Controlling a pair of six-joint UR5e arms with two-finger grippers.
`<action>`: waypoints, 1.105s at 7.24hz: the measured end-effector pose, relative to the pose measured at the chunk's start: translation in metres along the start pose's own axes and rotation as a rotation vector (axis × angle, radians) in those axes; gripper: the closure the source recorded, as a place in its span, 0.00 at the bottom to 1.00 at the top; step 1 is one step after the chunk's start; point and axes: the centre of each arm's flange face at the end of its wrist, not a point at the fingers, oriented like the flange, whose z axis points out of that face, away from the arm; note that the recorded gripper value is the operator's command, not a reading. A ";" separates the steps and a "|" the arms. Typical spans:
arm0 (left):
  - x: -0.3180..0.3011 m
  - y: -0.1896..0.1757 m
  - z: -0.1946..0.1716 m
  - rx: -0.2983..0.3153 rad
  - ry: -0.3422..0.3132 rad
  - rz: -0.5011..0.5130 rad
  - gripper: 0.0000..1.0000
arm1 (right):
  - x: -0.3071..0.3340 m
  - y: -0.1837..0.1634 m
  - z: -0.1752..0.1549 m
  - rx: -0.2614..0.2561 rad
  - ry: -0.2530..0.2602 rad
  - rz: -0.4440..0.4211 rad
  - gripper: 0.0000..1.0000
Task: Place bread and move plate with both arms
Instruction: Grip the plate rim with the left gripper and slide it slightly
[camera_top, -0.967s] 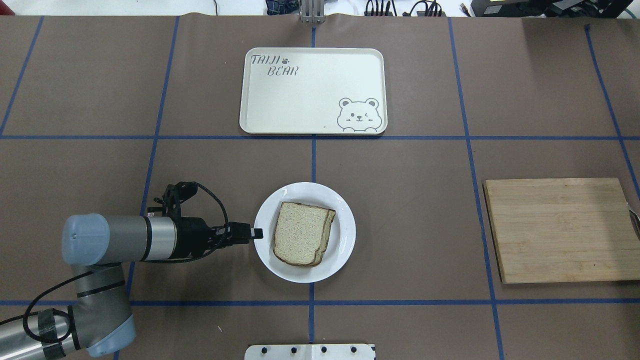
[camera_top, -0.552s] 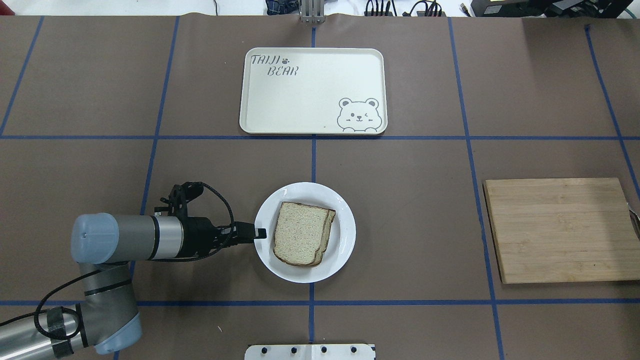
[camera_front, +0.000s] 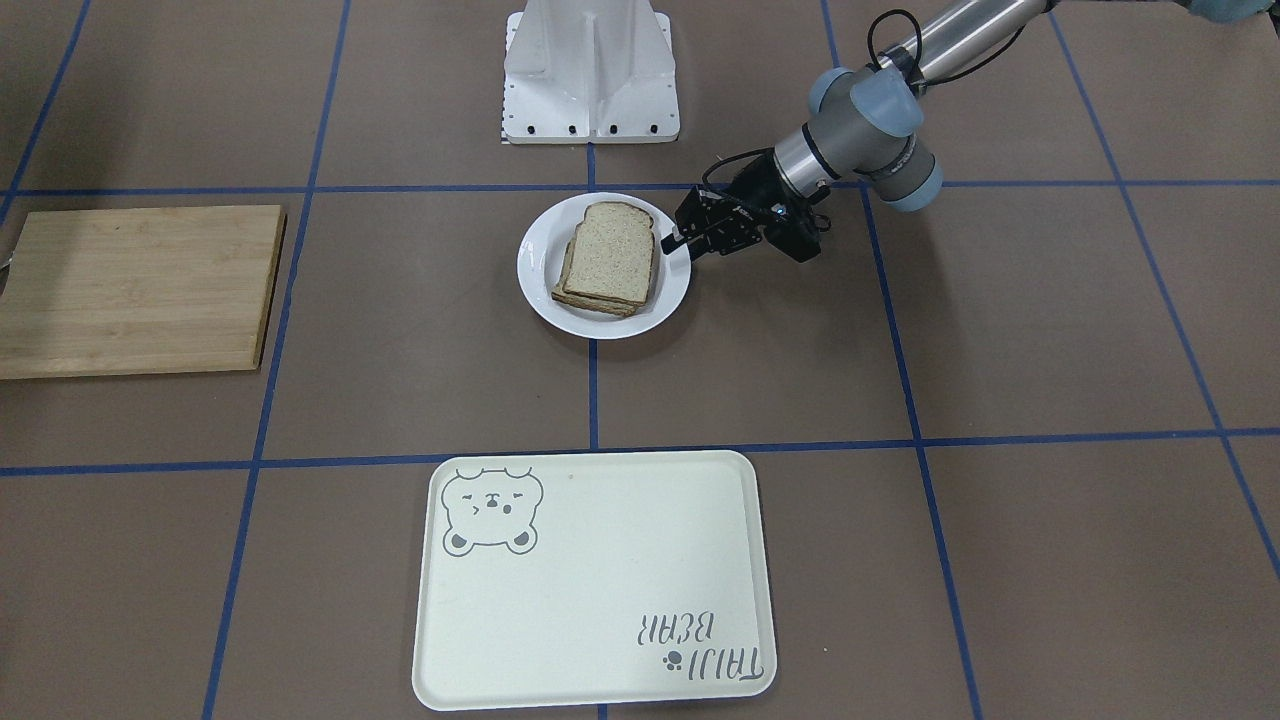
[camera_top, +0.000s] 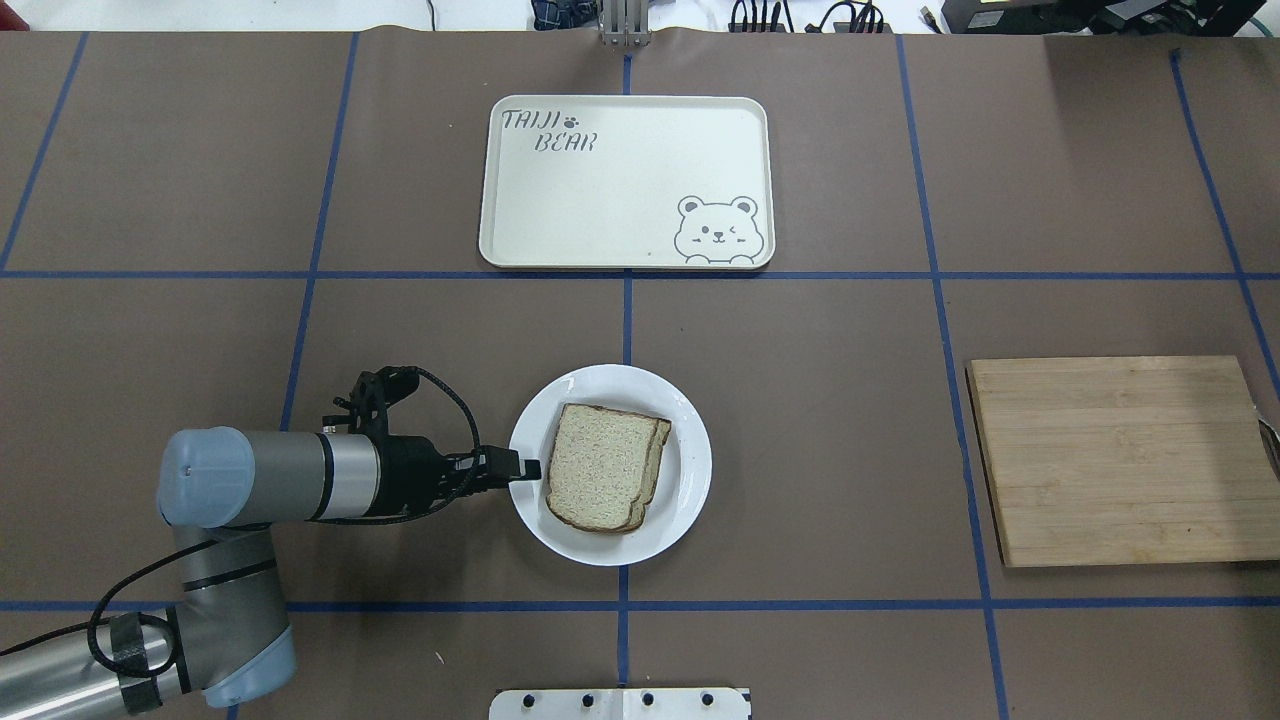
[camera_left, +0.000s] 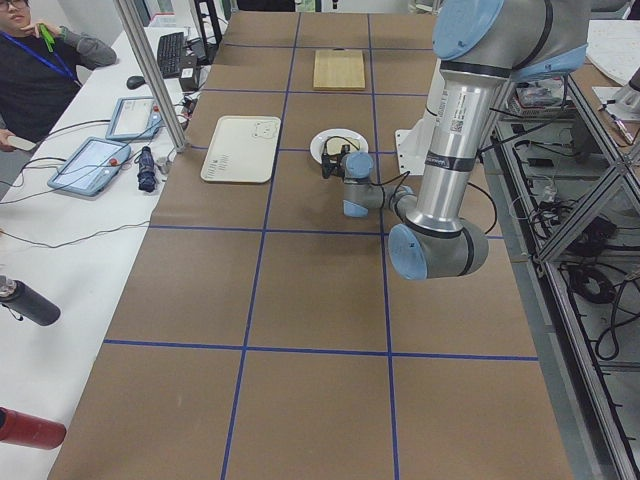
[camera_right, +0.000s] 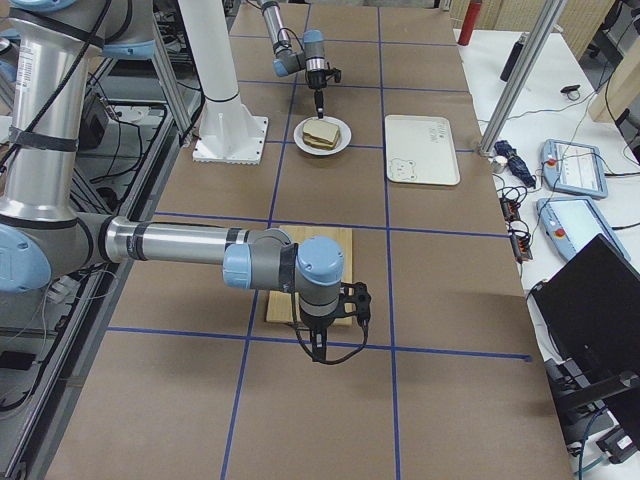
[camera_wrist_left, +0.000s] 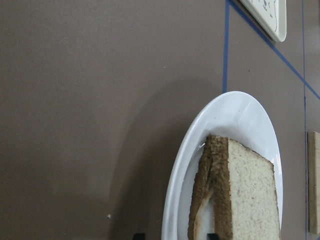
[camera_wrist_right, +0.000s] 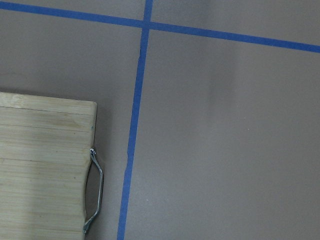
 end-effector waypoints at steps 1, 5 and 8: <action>-0.001 0.001 0.002 -0.003 0.003 0.000 0.56 | 0.000 0.000 0.000 0.000 0.000 0.000 0.00; 0.004 0.009 0.012 -0.021 0.020 0.002 0.81 | 0.000 -0.004 -0.001 0.001 0.001 -0.001 0.00; 0.007 0.017 0.015 -0.034 0.031 -0.003 1.00 | -0.001 -0.007 -0.002 0.005 0.000 0.006 0.00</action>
